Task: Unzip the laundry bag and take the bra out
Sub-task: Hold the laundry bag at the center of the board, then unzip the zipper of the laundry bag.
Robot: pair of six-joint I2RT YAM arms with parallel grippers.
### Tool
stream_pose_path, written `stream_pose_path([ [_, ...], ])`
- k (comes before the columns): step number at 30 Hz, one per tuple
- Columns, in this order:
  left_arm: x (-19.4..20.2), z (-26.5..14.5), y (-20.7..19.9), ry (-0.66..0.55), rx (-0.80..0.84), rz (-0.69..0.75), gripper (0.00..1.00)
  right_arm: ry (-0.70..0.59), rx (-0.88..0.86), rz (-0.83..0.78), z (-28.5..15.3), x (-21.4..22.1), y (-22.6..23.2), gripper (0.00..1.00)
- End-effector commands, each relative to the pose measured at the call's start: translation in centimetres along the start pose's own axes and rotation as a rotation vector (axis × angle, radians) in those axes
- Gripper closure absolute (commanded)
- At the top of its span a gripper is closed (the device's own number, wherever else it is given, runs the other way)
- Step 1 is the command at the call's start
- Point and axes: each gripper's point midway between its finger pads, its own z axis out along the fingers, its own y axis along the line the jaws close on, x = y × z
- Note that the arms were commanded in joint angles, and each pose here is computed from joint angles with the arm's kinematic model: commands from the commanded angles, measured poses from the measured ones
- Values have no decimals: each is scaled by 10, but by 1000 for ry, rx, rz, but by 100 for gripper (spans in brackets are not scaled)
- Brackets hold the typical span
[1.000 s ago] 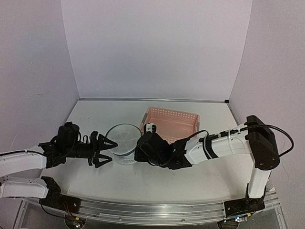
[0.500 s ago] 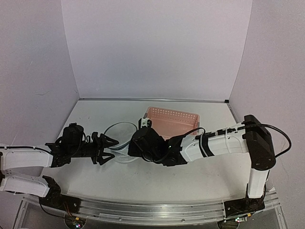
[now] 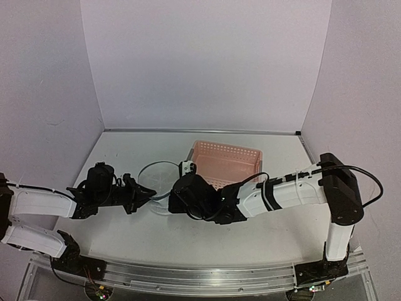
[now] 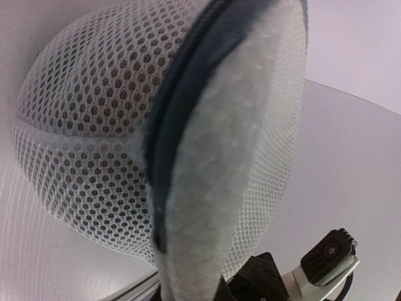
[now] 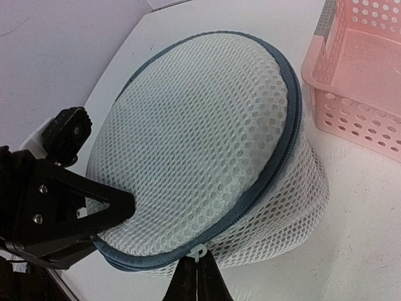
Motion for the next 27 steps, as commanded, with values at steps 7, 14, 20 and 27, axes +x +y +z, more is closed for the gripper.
stream_pose_path([
  [7, -1, -2, -41, 46, 115, 135, 100, -6, -128, -115, -47, -12, 14, 100],
  [14, 26, 1, -52, 232, 144, 268, 100, 38, -191, -293, -73, 3, 1, 100],
  [20, 48, -6, -62, 353, 191, 385, 100, 46, -194, -440, -93, 14, -23, 100],
  [27, 59, -9, -61, 432, 179, 470, 100, 35, -142, -527, -108, 14, -59, 100],
])
